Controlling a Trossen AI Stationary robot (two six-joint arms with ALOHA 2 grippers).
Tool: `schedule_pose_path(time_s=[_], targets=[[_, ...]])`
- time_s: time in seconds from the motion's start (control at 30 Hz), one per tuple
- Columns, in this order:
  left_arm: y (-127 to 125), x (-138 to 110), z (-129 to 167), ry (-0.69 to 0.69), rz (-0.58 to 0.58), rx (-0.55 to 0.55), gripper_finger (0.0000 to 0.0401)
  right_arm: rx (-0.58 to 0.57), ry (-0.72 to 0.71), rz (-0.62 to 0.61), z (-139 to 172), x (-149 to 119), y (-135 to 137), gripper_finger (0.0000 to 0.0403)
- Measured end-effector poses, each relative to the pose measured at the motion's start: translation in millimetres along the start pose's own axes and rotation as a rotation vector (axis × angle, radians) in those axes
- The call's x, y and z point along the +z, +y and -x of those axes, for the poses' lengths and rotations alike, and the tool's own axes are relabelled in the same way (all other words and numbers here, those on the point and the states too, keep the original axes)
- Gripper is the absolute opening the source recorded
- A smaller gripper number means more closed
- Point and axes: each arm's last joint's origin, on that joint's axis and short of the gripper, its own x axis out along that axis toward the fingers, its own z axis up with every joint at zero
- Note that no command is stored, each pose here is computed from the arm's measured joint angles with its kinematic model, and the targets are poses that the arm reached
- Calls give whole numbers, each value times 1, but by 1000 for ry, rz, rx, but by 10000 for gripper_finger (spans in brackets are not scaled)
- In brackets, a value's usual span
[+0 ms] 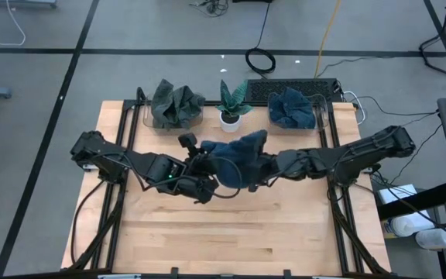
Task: Pick & Place hat
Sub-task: Put the blue cap into the right transparent bin
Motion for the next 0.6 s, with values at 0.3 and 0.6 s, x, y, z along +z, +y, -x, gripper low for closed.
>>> schedule_pose_path(time_s=[0.3, 0.6], targets=[[-5, -1, 7, -15, -20, -12, 8, -26, 92, 53, 3, -4, 6, 153], [-6, -1, 8, -12, -19, -45, 8, -4, 84, 121, 6, -2, 10, 10]])
